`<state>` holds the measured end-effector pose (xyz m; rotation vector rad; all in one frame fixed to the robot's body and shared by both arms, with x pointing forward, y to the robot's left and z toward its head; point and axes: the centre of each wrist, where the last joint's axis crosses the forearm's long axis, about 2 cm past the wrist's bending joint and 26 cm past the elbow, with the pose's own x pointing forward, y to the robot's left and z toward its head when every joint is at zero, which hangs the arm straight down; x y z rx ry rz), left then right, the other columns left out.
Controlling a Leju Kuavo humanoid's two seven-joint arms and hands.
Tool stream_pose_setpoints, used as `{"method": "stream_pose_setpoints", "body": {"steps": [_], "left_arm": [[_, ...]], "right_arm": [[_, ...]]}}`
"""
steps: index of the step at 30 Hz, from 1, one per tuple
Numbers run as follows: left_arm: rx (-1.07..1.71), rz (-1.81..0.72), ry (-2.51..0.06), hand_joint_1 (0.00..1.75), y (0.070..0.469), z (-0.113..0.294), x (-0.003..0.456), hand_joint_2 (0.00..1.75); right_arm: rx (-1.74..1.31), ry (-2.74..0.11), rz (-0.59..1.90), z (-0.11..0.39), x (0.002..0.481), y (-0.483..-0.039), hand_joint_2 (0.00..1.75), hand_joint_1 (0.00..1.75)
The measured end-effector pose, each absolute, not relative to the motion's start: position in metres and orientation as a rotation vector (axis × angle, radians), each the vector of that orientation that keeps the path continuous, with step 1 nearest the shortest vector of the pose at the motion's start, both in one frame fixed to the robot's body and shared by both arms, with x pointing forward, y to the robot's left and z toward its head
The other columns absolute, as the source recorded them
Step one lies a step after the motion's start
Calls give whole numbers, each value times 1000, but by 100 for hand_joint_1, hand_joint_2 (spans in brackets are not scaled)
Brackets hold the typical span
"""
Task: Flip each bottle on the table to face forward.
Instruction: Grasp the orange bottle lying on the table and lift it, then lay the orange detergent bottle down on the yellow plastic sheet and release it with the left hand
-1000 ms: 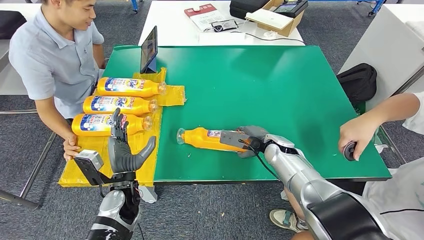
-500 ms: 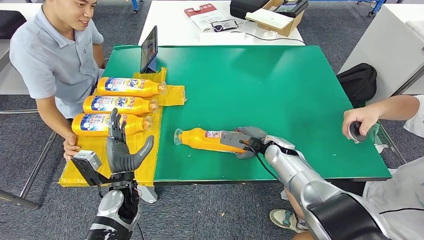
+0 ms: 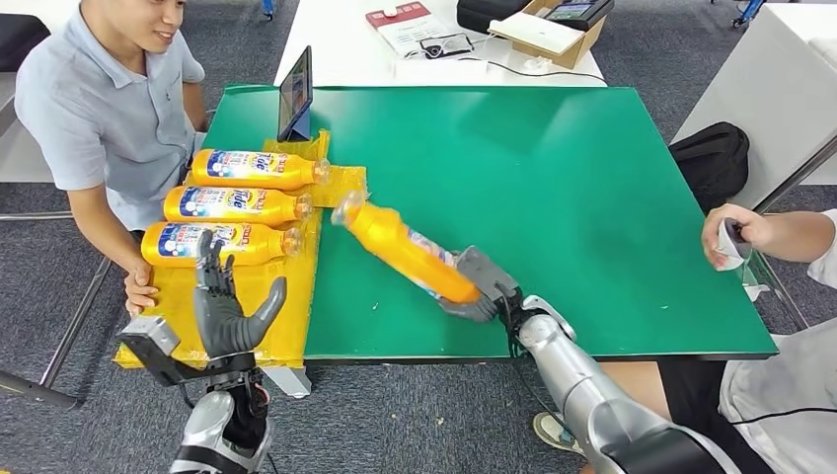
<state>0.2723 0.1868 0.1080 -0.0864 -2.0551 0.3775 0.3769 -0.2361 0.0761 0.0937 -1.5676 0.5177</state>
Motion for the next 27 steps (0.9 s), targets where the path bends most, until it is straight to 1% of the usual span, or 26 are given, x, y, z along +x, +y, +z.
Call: {"method": "stream_pose_setpoints", "body": {"steps": [3,8,12,17,20,27], "left_arm": [[-110,367,-2025,0,191,107,261,175],[-409,296,-1888,0,190,94,245,175],[-535,156,-1877,0,187,89,240,175],[-544,40,-1874,0,183,87,240,175],[-543,-4,-1887,0,179,91,247,175],[-635,-40,-1946,0,159,110,267,175]], "right_arm": [[66,-1656,388,74,366,-232,175,175],[19,-1816,227,78,345,-222,175,175],[26,-1887,192,83,337,-215,175,175],[40,-1927,169,87,333,-208,175,175],[60,-1932,191,88,332,-200,175,175],[156,-1957,438,81,320,-160,175,175]]}}
